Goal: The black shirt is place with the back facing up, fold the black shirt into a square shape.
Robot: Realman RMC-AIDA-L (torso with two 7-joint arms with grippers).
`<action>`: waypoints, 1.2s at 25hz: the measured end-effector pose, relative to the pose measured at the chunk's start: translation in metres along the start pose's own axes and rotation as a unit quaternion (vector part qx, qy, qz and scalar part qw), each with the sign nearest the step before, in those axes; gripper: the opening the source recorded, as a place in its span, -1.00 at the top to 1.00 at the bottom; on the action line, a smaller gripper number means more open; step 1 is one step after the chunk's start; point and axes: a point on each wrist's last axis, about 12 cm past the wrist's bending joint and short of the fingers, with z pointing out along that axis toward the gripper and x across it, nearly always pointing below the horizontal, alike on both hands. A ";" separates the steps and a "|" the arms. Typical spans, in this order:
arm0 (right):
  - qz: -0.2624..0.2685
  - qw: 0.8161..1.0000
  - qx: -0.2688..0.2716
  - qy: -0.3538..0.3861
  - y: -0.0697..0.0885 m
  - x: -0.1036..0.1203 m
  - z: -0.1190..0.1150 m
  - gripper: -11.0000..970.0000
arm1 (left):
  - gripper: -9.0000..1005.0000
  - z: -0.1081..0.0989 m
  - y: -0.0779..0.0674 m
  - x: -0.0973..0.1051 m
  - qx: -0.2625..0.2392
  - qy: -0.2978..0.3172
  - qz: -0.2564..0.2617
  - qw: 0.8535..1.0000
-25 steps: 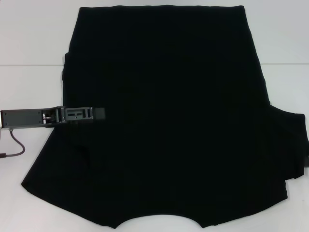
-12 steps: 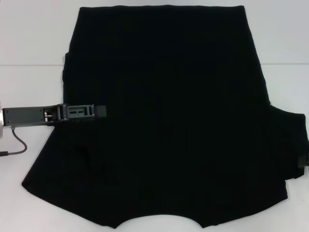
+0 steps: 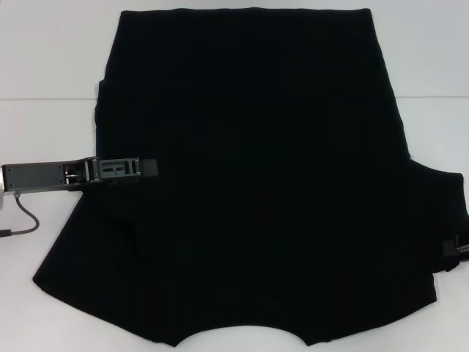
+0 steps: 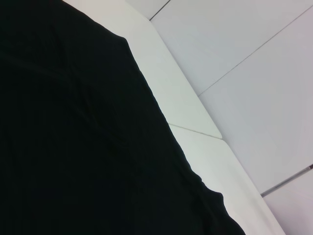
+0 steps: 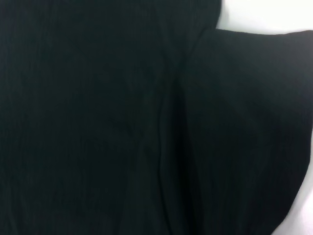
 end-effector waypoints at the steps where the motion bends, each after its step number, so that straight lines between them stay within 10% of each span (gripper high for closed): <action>1: -0.001 1.000 0.000 0.000 0.001 0.000 0.000 0.04 | -0.44 0.000 0.000 0.000 0.000 0.000 0.000 1.000; 4: -0.002 1.000 -0.001 0.004 0.001 0.001 0.002 0.41 | -0.44 0.000 0.000 0.000 0.000 0.000 0.000 1.000; 15: 0.011 1.000 0.007 -0.012 -0.007 0.002 -0.002 0.80 | -0.42 0.000 0.000 0.000 0.000 0.000 0.000 1.000; 30: 0.005 0.994 -0.015 -0.104 -0.006 -0.014 -0.018 0.96 | -0.41 -0.002 -0.001 -0.001 0.008 -0.014 -0.003 1.000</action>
